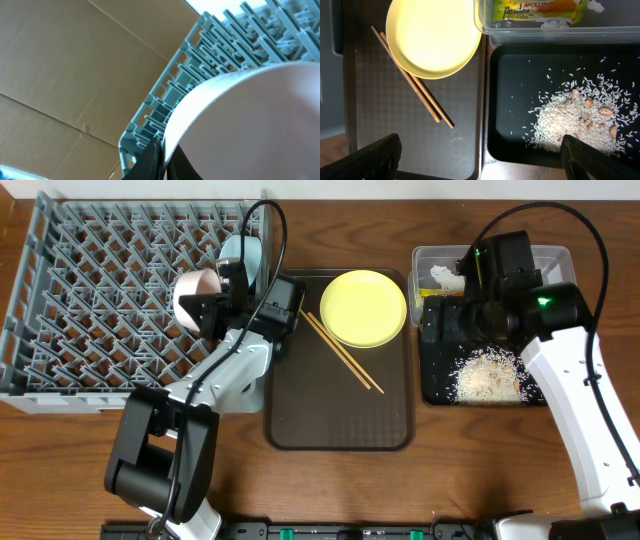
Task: Sort waste into correct bins and load items into the dishwasher
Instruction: 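Lower the pink bowl upright into the rack beside the blue bowl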
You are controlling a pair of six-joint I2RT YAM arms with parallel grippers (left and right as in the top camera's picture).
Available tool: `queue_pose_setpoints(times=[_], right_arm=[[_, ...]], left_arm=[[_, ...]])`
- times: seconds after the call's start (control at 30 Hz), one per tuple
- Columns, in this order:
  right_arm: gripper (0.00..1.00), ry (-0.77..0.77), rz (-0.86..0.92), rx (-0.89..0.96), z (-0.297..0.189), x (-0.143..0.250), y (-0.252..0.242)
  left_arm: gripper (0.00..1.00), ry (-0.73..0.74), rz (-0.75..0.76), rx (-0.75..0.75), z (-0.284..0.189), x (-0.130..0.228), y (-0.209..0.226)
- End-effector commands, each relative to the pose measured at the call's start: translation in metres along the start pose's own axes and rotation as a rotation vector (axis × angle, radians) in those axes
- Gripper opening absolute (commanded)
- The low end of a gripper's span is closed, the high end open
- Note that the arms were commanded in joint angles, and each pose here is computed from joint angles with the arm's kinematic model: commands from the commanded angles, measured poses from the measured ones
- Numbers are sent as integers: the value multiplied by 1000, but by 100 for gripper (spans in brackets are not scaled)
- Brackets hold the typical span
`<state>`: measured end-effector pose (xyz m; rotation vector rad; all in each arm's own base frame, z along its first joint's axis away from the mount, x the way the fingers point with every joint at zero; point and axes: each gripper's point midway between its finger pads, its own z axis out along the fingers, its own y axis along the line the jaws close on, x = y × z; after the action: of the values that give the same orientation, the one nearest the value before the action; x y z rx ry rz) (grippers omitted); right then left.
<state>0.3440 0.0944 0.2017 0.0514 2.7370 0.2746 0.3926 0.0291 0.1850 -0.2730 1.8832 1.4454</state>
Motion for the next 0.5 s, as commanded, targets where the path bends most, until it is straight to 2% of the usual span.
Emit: queue_pose_setpoints(times=[0.0, 0.17, 0.47], right_arm=[[99, 0, -3, 12, 1, -1, -4], [99, 0, -3, 12, 1, -1, -4], [99, 0, -3, 12, 1, -1, -4]], left_arm=[[7, -9, 38, -70, 1, 0, 10], [7, -2, 28, -15, 1, 1, 0], [7, -5, 46, -5, -1, 6, -4]])
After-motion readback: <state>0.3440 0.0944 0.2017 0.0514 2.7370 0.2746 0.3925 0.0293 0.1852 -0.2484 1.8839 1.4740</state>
